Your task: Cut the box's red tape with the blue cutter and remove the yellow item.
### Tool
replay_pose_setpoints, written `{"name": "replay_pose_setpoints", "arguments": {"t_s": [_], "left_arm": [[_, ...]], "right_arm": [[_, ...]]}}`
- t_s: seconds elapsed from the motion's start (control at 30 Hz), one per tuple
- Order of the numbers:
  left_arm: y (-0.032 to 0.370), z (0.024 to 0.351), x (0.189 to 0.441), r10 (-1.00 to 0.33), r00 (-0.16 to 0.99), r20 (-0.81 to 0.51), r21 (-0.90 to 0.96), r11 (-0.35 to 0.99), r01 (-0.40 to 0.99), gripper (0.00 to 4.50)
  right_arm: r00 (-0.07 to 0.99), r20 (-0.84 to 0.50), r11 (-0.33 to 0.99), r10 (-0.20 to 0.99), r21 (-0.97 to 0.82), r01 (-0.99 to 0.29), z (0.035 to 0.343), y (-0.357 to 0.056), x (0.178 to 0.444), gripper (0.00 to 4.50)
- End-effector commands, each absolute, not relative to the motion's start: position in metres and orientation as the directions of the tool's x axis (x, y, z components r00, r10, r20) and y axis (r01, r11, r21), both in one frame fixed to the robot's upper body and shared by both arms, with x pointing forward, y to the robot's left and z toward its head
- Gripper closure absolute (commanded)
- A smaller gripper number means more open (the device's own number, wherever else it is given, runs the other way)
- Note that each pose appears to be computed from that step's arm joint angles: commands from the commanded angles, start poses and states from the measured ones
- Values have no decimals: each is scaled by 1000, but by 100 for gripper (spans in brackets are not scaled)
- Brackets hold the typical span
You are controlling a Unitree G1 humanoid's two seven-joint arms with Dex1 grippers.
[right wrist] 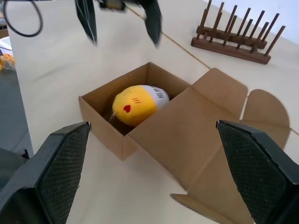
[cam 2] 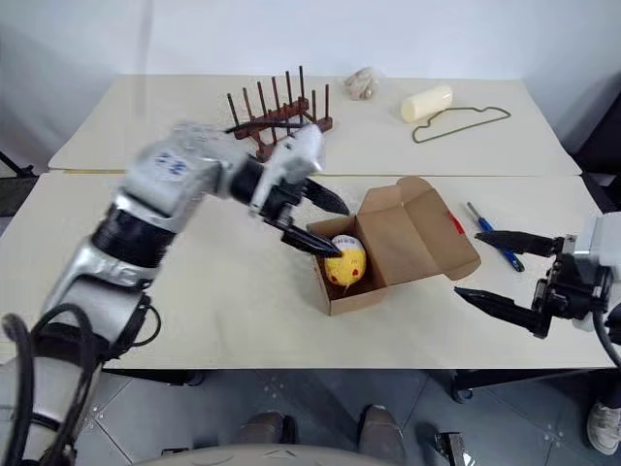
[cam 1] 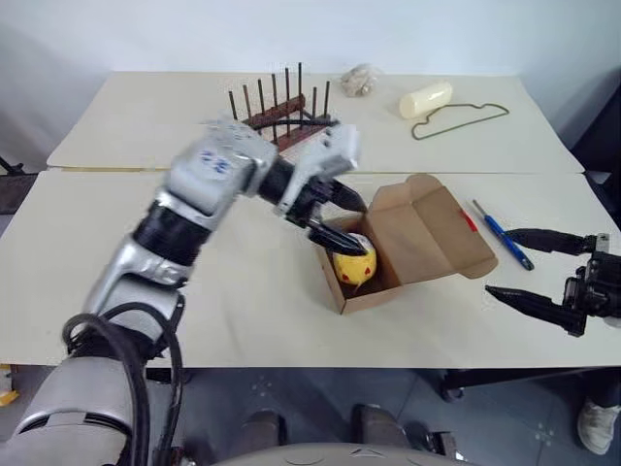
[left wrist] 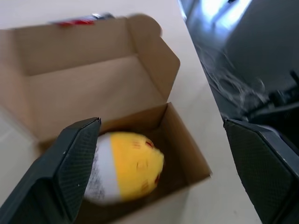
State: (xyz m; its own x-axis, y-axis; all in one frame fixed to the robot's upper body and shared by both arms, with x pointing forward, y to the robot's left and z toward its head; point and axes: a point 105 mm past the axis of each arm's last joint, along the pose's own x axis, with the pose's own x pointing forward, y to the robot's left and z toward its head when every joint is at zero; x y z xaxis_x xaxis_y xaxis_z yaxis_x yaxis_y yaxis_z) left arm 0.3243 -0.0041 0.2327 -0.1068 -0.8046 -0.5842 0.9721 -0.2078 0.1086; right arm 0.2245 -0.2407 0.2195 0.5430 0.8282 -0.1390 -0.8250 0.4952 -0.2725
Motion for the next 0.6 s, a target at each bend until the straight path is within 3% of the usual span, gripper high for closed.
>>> {"name": "replay_pose_setpoints", "arguments": {"t_s": [0.03, 0.17, 0.37, 0.5, 0.6], "left_arm": [[-9, 227, 330, -742, -98, -663, 154, -263, 952, 3], [-25, 197, 347, -651, -30, -758, 208, -285, 936, 3], [-31, 195, 348, -617, -69, -784, 189, -343, 920, 3], [-27, 189, 356, -581, -39, -813, 205, -347, 915, 85], [-26, 188, 358, -579, -28, -815, 214, -346, 913, 182]], "right_arm": [[553, -119, 499, 825, -306, -811, 223, -238, 219, 0], [571, -62, 532, 819, -291, -795, 223, -229, 216, 0], [560, -30, 531, 828, -283, -799, 227, -217, 217, 0], [565, -20, 537, 825, -284, -794, 227, -216, 219, 0], [564, -12, 539, 825, -282, -794, 226, -213, 221, 0]]}}
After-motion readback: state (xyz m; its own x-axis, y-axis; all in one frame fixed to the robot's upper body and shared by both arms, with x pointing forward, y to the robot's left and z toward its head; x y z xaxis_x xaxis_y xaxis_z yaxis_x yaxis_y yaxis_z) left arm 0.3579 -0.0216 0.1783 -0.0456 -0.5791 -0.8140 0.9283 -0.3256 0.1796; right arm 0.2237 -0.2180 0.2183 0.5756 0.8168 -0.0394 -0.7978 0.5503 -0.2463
